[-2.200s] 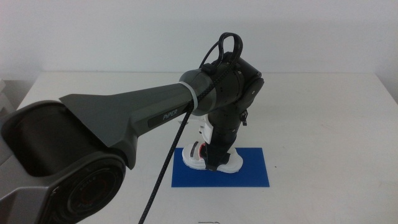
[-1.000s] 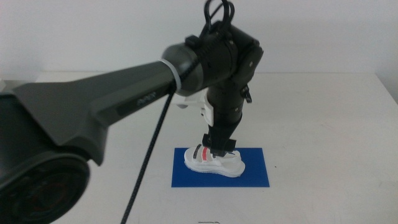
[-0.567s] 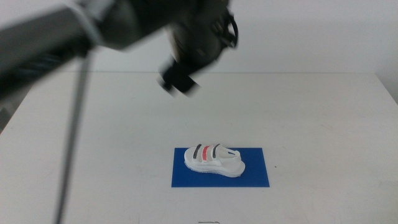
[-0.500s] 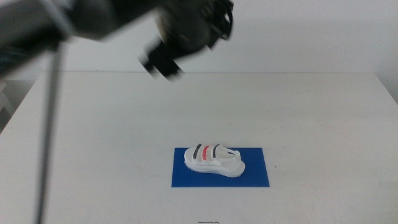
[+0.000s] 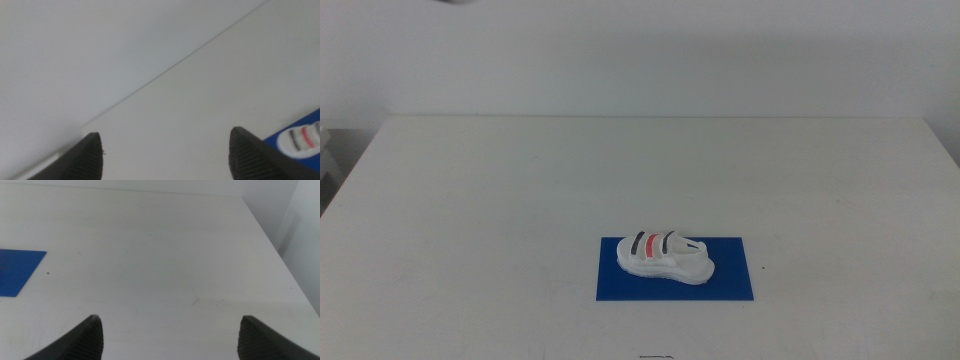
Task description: Use one arm to grab the shoe from the table and place it on the mat.
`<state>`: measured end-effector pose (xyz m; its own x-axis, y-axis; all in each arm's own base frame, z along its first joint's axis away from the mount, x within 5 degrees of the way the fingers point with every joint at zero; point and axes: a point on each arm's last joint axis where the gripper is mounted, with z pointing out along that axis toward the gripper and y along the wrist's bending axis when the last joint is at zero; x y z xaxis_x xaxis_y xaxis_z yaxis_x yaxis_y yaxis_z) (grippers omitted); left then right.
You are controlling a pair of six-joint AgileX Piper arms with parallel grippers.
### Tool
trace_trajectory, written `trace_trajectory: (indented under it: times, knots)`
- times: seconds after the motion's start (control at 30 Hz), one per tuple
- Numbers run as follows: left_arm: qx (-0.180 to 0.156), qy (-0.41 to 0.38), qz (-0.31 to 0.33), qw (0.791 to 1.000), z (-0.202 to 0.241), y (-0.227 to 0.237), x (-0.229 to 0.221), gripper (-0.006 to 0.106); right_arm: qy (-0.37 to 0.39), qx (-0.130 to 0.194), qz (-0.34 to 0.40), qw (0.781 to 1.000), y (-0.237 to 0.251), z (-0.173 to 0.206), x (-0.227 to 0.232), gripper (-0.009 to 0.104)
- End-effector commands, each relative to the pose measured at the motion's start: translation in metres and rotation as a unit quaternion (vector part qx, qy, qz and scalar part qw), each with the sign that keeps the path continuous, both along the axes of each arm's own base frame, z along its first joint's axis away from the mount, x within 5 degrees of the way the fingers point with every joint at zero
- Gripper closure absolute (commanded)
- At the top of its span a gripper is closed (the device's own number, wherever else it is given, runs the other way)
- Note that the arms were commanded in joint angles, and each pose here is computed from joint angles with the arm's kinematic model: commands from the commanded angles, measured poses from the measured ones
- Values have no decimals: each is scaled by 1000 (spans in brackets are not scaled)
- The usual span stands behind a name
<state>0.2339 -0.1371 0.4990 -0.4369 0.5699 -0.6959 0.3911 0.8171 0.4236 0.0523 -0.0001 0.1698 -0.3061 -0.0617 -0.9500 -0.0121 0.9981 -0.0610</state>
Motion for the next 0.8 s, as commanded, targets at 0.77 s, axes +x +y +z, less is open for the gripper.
trace_trajectory:
  times: [0.77]
  knots:
    - [-254, -294, 186, 903, -138, 147, -170, 18, -47, -11, 2, 999, 0, 12, 0, 1]
